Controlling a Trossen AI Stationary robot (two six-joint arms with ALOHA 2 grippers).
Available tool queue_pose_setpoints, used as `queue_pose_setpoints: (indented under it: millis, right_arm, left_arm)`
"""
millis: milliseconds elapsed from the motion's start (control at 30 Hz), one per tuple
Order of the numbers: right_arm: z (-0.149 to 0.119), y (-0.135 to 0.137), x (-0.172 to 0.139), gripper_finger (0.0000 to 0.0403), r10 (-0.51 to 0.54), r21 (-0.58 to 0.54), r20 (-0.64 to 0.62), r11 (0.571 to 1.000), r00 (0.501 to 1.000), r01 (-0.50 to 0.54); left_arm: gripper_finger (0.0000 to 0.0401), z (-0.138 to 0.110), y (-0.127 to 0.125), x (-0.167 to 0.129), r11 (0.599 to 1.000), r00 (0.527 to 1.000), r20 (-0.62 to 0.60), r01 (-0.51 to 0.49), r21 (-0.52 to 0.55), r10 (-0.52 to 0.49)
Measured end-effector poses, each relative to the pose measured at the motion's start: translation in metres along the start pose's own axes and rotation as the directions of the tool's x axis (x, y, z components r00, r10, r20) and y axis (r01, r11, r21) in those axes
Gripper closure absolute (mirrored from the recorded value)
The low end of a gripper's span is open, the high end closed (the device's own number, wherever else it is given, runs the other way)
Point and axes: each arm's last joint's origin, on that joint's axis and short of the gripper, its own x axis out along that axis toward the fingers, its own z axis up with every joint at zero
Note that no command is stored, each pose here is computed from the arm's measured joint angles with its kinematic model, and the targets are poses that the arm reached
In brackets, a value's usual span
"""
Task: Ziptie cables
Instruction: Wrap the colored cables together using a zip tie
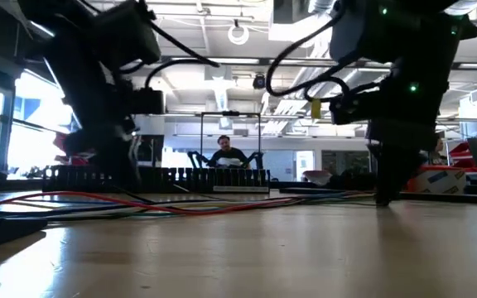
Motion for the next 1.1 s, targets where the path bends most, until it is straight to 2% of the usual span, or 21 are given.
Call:
queue_pose_setpoints:
  millis: [133,267,400,533,667,767,900,933,1000,1100]
  right_arm:
    - [-0.001,0.019,-0.007,0.0400,0.104,0.025,0.024,0.994,0.994,-0.105]
    - [0.001,0.041,-0.010,0.0397,0.283,0.033,0.084,0.957,0.955,-0.287]
    - [0.002,0.058,0.004,0.0401,0.337,0.003,0.136,0.940,0.932,-0.341]
    - [0.009,0.072,0.002,0.0402,0.309,-0.051,0.157,0.951,0.938,-0.305]
    - [0.012,0.082,-0.025,0.0403,0.207,-0.170,0.197,0.970,0.958,-0.175]
    - [0.012,0.095,-0.048,0.0401,0.197,-0.343,0.256,0.934,0.946,-0.101]
    - [-0.002,0.106,-0.050,0.0375,0.198,-0.557,0.335,0.830,0.921,0.024]
    - [-0.005,0.106,-0.049,0.0363,0.200,-0.577,0.359,0.815,0.912,0.048]
    - [-0.010,0.103,-0.041,0.0333,0.175,-0.572,0.389,0.816,0.905,0.088]
    - [-0.014,0.097,-0.026,0.0287,0.211,-0.556,0.383,0.830,0.899,0.042]
  left_arm:
    - [0.0365,0.009,0.011,0.011,0.999,0.994,0.112,0.002,-0.032,0.002]
    - [0.0374,0.019,0.024,0.017,0.998,0.973,0.231,0.035,-0.055,-0.022]
    - [0.0381,0.025,0.032,0.020,0.996,0.959,0.278,0.069,-0.049,-0.053]
    - [0.0387,0.026,0.029,0.015,0.998,0.956,0.285,0.061,0.027,-0.066]
    - [0.0394,0.028,0.015,-0.006,0.988,0.931,0.344,0.075,0.138,-0.119]
    - [0.0398,0.026,0.001,-0.024,0.976,0.911,0.373,0.110,0.189,-0.175]
    - [0.0399,0.021,-0.023,-0.043,0.955,0.878,0.401,0.175,0.238,-0.260]
    - [0.0399,0.019,-0.029,-0.045,0.949,0.871,0.402,0.190,0.253,-0.282]
    - [0.0399,0.015,-0.041,-0.049,0.936,0.855,0.407,0.221,0.275,-0.321]
    - [0.0396,0.009,-0.057,-0.050,0.915,0.844,0.392,0.248,0.320,-0.366]
